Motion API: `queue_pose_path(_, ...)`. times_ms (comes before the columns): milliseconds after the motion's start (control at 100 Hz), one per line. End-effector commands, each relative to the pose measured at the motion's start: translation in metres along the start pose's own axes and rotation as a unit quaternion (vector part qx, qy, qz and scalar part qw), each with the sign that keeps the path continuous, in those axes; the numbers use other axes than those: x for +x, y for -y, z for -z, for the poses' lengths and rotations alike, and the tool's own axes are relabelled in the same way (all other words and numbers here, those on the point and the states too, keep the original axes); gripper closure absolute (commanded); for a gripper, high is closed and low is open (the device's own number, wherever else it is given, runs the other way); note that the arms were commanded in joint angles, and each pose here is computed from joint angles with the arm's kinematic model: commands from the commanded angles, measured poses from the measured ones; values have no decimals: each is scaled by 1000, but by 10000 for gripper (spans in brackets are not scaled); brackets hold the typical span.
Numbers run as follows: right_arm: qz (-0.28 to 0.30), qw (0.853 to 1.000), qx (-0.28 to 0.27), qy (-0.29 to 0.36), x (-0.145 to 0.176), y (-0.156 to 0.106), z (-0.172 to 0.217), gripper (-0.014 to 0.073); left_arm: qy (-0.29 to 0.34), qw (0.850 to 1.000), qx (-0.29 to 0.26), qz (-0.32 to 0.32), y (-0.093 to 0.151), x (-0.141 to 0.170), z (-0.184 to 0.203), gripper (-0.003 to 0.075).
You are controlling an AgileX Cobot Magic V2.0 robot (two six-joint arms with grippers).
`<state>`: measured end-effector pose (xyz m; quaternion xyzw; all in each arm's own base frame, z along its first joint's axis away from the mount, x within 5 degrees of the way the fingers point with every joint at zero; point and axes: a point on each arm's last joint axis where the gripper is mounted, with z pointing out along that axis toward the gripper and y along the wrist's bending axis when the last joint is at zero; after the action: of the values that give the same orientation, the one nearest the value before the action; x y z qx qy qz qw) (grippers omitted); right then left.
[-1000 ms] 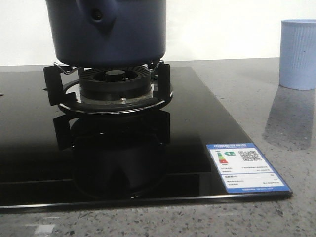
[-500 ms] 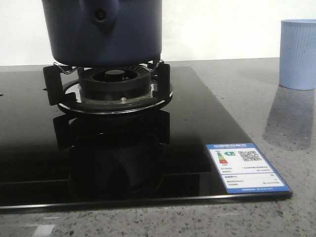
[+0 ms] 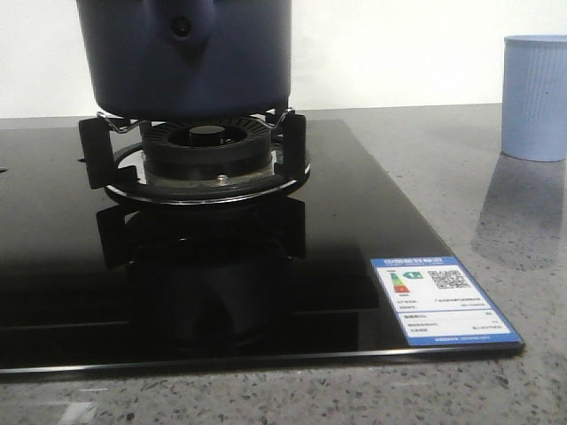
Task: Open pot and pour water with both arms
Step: 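Grasp the blue lid knob with the left gripper and lift the lid, then grasp the light blue cup with the right gripper and lift it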
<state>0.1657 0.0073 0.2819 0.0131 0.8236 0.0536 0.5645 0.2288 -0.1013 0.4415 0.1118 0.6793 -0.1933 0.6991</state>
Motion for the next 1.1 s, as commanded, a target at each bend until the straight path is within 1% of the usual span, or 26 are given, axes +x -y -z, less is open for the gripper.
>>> queue_pose_path(0,3,998,32,53,-15,6,-11,49,68,997,-20,5,-4,-30,18,424)
queue_pose_path(110,4,998,47,47,-14,9,-31,49,69,997,-21,3,-6,-32,23,424)
queue_pose_path(350,24,997,56,52,-15,3,-72,49,66,998,-24,2,-7,-32,23,424)
queue_pose_path(460,28,996,66,52,-15,4,-88,46,65,998,-23,2,-7,-32,23,424)
queue_pose_path(650,29,997,68,31,-13,4,-107,13,64,998,-22,2,-7,-32,23,424)
queue_pose_path(780,30,995,78,49,-18,6,-114,13,64,998,-22,2,-7,-31,23,423)
queue_pose_path(900,37,992,96,75,-19,9,-120,13,64,998,-22,2,-7,-31,23,390)
queue_pose_path(980,47,992,93,67,-17,9,-128,13,64,998,-22,2,-7,-31,23,359)
queue_pose_path(1090,50,992,96,63,-15,9,-139,13,64,998,-22,2,-7,-31,23,358)
